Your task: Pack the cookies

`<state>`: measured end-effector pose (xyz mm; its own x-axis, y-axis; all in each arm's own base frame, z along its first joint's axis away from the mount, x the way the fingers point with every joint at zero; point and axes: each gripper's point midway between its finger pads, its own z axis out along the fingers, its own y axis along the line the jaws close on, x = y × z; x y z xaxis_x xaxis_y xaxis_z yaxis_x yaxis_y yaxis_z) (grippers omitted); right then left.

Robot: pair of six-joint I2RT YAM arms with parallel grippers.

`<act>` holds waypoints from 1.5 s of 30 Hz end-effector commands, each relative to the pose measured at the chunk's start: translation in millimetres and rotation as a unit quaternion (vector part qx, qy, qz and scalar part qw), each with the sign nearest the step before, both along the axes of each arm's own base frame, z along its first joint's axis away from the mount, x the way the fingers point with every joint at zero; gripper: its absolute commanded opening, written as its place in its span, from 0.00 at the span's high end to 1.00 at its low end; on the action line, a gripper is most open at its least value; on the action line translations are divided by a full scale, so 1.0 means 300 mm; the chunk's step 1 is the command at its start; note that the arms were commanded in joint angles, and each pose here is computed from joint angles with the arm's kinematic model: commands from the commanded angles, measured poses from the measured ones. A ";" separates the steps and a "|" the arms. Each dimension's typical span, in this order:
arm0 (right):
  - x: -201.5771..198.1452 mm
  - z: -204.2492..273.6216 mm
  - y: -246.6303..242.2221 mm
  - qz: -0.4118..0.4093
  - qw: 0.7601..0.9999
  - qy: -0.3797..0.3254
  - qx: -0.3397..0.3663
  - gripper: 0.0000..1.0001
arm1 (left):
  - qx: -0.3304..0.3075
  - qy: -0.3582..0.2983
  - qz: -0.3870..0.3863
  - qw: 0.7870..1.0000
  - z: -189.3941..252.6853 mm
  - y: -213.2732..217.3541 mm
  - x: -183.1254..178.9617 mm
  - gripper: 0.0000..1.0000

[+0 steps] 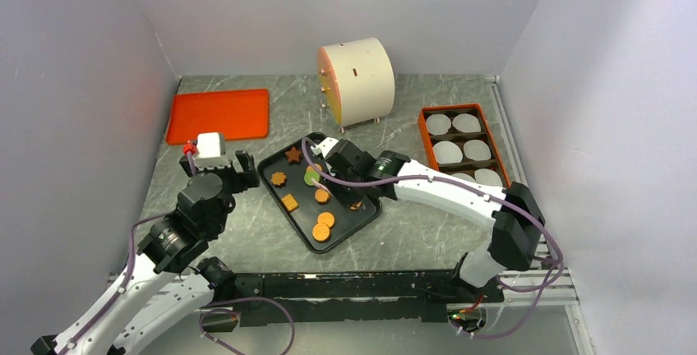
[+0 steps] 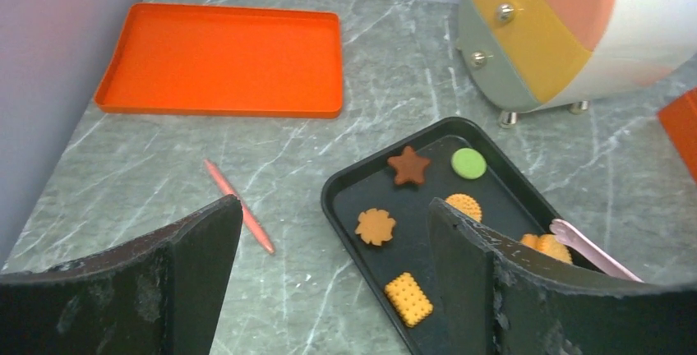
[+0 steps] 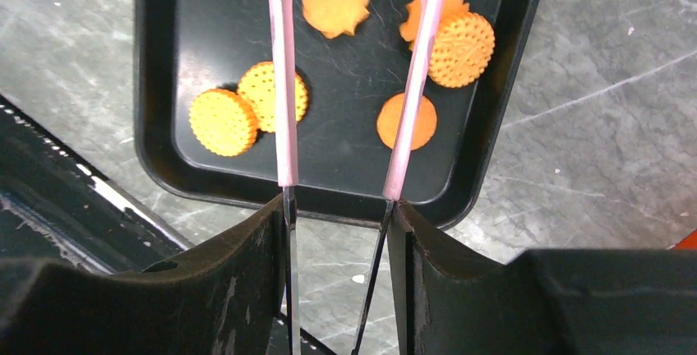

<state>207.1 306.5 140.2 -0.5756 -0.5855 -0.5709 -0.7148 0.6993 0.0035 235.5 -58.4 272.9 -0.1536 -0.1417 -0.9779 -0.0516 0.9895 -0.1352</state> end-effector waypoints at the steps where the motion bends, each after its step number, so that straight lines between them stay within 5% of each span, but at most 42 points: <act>1: 0.027 -0.014 -0.010 0.001 1.000 0.003 -0.017 0.53 | 0.024 0.003 0.014 1.000 -0.008 0.029 0.026 0.12; 29: 0.010 -0.250 0.012 0.026 0.995 0.074 -0.054 0.53 | -0.022 0.014 0.023 0.999 -0.041 0.085 0.090 0.08; 39: 0.014 -0.220 0.014 0.029 0.996 0.072 -0.052 0.72 | -0.022 0.013 0.020 0.999 -0.041 0.083 0.090 0.08; 45: 0.029 -0.144 0.014 0.026 0.997 0.062 -0.032 0.75 | -0.024 0.009 0.019 0.999 -0.034 0.083 0.087 0.08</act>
